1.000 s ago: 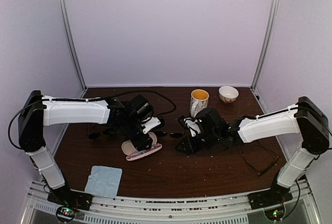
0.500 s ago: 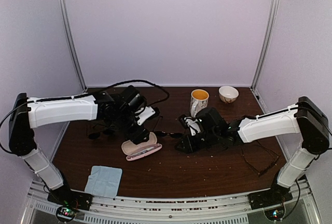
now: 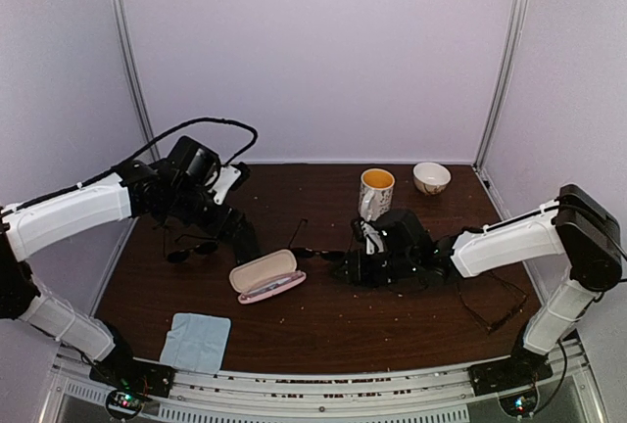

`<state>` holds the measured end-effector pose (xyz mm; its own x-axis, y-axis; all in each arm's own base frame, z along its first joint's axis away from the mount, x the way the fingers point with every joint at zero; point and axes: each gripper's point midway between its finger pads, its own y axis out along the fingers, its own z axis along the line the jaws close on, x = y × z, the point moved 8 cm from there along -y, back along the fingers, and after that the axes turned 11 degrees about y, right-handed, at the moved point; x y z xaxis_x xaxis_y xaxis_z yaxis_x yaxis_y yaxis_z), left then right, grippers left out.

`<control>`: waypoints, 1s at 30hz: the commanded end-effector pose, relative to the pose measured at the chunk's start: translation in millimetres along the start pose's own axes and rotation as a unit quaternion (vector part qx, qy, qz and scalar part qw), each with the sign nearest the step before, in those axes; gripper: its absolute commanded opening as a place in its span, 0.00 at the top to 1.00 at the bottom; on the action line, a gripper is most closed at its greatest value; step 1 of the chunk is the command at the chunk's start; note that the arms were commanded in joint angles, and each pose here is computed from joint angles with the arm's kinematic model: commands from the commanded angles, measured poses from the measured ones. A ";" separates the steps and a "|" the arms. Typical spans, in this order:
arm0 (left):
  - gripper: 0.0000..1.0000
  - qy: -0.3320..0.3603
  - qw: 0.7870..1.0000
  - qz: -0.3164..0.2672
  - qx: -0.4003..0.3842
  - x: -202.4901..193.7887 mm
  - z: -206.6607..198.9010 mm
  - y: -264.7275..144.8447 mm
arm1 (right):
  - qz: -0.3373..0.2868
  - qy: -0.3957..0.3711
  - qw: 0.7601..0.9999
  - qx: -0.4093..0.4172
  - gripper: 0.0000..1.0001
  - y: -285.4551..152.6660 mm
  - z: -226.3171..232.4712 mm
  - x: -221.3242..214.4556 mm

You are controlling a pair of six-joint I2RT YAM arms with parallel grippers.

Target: Organize the sunglasses

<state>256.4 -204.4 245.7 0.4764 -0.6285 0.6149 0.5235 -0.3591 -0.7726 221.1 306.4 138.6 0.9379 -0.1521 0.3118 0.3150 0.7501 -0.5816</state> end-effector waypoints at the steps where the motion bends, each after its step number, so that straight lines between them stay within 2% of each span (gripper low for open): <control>1: 0.28 -0.068 0.997 -0.034 -0.005 -4.4 22.0 -0.2 | -0.020 0.127 0.990 0.059 0.64 1.2 0.8 -2.3; 5: 0.29 -0.093 0.994 -0.032 -0.043 -8.8 29.0 8.8 | -0.021 0.186 0.978 0.092 0.63 2.4 -0.9 -5.8; 15: 0.31 -0.156 0.979 -0.020 -0.132 -31.3 26.7 43.6 | 0.020 0.218 0.967 0.134 0.58 19.9 24.6 -15.6; 23: 0.31 -0.189 0.970 -0.006 -0.154 -49.4 22.7 67.0 | 0.041 0.235 0.963 0.126 0.51 45.1 28.5 -18.9; 30: 0.34 -0.204 0.966 0.013 -0.161 -67.1 18.1 86.2 | 0.063 0.249 0.959 0.118 0.52 69.6 27.9 -22.9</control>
<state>277.9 -178.5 148.7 0.7599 -0.3729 0.5325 0.2819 -0.5491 -0.7868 217.3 368.1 114.1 0.9370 -0.3152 -0.1508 0.2328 0.8850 -0.4031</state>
